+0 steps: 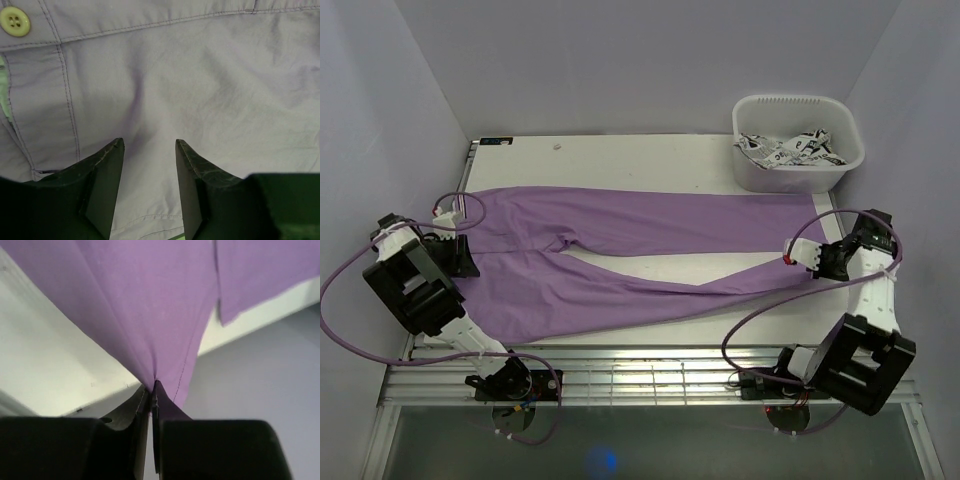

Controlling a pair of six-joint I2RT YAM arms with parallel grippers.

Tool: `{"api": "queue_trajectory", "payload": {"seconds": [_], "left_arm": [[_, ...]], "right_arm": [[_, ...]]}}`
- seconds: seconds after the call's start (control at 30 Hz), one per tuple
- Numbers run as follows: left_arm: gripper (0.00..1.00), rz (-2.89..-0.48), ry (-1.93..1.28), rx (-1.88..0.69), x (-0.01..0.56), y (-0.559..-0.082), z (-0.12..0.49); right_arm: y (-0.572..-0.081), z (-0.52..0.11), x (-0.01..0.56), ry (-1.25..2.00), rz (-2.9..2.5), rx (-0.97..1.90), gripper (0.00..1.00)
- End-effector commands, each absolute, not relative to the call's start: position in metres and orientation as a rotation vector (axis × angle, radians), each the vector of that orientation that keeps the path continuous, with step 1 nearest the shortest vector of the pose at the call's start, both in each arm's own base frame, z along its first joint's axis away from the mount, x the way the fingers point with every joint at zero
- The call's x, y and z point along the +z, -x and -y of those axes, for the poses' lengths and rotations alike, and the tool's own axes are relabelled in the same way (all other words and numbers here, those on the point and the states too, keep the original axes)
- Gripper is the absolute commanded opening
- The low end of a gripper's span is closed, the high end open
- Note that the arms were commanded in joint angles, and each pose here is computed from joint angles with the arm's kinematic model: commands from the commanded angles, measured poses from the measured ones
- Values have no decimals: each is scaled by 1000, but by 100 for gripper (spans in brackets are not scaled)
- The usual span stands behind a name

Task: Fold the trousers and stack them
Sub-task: Flatten the trousers out

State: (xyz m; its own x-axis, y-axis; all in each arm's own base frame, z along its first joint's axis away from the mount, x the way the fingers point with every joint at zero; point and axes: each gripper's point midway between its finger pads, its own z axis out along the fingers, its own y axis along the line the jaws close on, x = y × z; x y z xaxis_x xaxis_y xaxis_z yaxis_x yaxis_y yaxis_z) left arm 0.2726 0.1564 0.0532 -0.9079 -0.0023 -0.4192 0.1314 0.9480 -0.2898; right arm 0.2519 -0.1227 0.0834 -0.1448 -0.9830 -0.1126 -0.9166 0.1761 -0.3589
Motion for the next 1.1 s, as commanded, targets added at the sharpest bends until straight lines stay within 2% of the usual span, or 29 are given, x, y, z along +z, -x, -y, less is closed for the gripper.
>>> {"api": "queue_trajectory", "payload": {"seconds": [0.0, 0.13, 0.2, 0.23, 0.37, 0.47, 0.57, 0.6, 0.67, 0.7, 0.77, 0.8, 1.07], "left_arm": [[55, -2592, -121, -391, 76, -287, -161], [45, -2561, -135, -360, 76, -285, -161], [44, -2556, -157, -352, 72, -279, -157], [45, -2549, -172, -353, 71, -278, -155], [57, -2544, -206, -399, 60, -275, -148], [58, -2523, -216, -414, 59, -284, -149], [47, -2524, -176, -338, 55, -306, -164], [37, -2518, -169, -302, 54, -317, -171], [28, -2544, -101, -270, 47, -336, -185], [17, -2545, -80, -252, 44, -346, -192], [4, -2552, -9, -249, 37, -367, -209], [1, -2559, 17, -239, 34, -374, -215], [0, -2521, 49, -253, 33, -428, -226]], "right_arm": [[-203, 101, 121, 1899, -2138, -166, 8], [-173, 94, 136, 1978, -2115, -216, 8], [-163, 93, 138, 2005, -2124, -215, 8], [-155, 90, 139, 2010, -2133, -199, 8], [-159, 95, 156, 1996, -2131, -269, 8], [-167, 98, 165, 1986, -2123, -288, 8], [-179, 102, 163, 1971, -2144, -231, 8], [-188, 105, 156, 1940, -2194, -169, 8], [-200, 117, 148, 1912, -2264, -148, 8], [-213, 126, 139, 1905, -2309, -109, 8], [-223, 138, 132, 1869, -2390, -92, 8], [-229, 141, 129, 1854, -2406, -80, 8], [-272, 140, 75, 1801, -2540, -11, 8]]}}
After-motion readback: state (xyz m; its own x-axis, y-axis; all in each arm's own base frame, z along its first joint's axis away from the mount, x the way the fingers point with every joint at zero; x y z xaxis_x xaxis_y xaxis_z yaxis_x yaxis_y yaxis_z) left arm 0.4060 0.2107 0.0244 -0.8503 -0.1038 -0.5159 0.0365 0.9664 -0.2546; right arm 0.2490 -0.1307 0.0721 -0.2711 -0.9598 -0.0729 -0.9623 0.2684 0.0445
